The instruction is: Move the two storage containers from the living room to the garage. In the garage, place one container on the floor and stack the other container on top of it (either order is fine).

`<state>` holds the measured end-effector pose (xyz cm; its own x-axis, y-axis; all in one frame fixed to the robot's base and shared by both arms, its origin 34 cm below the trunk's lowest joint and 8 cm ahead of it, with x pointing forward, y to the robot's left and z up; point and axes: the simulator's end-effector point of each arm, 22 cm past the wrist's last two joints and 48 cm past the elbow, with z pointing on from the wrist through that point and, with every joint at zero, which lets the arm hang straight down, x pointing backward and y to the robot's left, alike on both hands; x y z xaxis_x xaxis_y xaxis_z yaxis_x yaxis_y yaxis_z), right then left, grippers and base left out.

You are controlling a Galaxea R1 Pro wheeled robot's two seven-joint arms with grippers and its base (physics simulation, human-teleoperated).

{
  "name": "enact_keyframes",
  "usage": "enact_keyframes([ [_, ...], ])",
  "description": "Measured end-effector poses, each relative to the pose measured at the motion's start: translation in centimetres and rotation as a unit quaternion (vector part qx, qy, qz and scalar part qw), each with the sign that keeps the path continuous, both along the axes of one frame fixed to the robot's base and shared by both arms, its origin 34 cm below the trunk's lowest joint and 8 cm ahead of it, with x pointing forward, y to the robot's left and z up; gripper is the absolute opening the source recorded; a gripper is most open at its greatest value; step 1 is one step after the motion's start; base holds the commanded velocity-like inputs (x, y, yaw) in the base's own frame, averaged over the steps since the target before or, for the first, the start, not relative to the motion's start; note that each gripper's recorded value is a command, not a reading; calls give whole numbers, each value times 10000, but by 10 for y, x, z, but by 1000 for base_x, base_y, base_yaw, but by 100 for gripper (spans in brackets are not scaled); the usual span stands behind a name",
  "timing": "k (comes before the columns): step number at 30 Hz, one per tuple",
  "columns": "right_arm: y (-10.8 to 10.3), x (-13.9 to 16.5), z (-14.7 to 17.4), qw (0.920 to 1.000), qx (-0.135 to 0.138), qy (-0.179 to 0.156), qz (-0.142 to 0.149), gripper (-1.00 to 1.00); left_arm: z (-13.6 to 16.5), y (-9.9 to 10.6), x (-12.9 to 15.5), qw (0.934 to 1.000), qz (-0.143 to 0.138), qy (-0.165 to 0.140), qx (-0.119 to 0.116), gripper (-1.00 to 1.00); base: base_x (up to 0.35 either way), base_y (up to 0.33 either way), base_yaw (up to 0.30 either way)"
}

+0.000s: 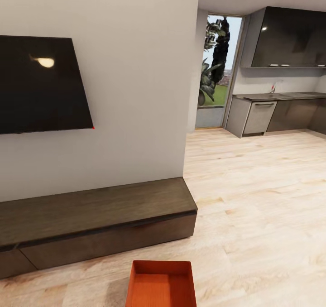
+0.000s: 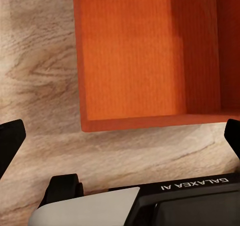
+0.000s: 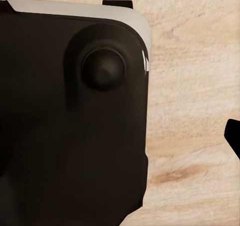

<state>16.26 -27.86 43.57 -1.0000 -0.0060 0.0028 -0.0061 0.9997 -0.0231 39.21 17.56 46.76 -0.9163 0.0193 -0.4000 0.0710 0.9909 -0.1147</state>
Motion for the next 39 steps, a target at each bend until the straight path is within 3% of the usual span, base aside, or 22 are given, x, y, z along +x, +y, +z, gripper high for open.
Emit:
enact_keyframes([
  [26, 10, 12, 0, 9999, 64, -122, 16, 100, 0, 1, 1, 10000, 25, 1, 1, 100, 0, 0, 0],
  [30, 50, 74, 4, 9976, 219, -660, -24, 100, -1, 2, -1, 10000, 51, 48, 6, 100, 0, 0, 0],
  [32, 59, 105, 7, 9967, 167, -798, -44, 100, -2, 3, -5, 9999, 53, 131, 19, 100, 0, 0, 0],
  [39, 70, 157, 16, 9982, 39, -600, -30, 100, -8, 3, -18, 9983, 34, 578, 67, 100, 0, 0, 0],
])
